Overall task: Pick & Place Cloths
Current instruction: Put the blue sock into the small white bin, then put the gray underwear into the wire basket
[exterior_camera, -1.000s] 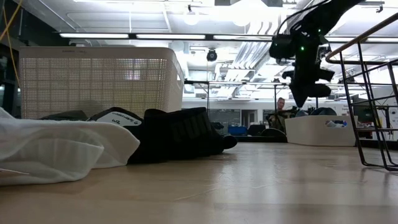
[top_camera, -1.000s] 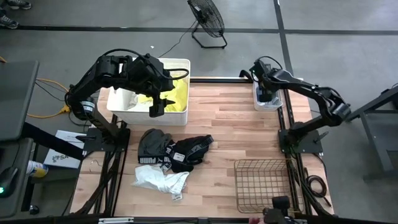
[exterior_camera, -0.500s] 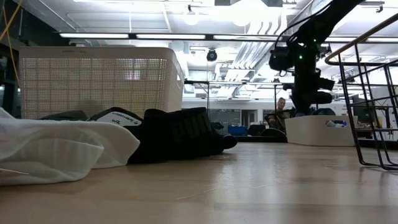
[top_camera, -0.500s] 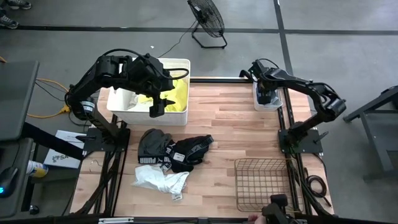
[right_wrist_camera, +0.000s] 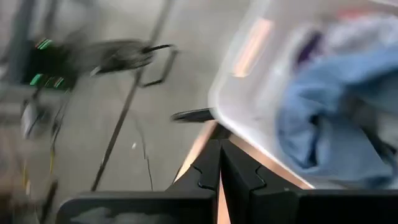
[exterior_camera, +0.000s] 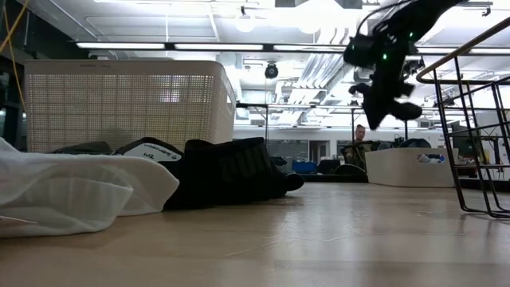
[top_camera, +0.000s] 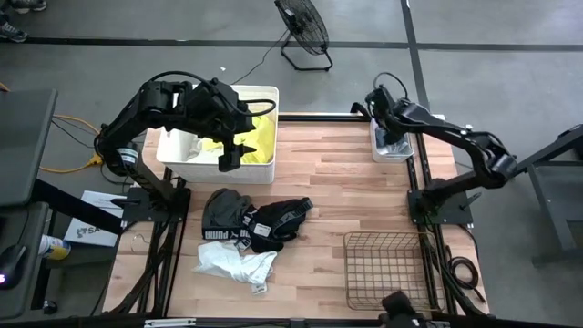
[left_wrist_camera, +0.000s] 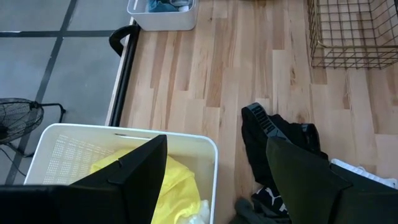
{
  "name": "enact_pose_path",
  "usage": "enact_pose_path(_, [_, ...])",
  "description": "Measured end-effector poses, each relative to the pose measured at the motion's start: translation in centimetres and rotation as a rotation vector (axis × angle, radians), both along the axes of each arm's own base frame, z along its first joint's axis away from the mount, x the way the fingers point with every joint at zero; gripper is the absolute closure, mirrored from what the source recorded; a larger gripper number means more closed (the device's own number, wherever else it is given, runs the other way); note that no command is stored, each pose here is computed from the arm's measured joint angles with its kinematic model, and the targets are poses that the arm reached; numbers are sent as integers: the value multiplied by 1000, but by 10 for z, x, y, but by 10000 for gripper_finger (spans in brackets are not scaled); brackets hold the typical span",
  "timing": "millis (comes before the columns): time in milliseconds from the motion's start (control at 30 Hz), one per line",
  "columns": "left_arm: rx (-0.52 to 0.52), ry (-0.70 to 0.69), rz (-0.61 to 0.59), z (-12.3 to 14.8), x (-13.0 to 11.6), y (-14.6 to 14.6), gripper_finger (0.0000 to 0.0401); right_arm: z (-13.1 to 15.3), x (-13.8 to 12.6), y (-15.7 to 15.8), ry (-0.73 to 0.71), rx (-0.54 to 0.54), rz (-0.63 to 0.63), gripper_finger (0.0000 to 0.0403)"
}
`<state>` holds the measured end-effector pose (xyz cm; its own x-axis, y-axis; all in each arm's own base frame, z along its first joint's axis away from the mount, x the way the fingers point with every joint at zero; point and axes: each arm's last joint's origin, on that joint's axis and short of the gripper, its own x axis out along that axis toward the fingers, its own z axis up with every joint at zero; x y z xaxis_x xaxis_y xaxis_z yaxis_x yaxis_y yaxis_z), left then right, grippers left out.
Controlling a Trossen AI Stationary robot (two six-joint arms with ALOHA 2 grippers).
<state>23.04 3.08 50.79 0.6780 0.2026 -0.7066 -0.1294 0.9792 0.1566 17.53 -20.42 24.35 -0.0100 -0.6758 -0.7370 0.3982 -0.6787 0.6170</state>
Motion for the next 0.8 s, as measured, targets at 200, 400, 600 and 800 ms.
enact_pose_path(200, [0,-1,0,0,0,0,130,24,5,26,186,-107,273,398])
enact_pose_path(400, [0,-2,1,0,0,0,130,35,8,57,304,-127,451,382])
enact_pose_path(600, [0,-1,1,0,0,0,130,41,21,88,394,-159,744,323])
enact_pose_path(800, [-1,6,0,0,0,0,130,46,33,123,451,-215,1074,274])
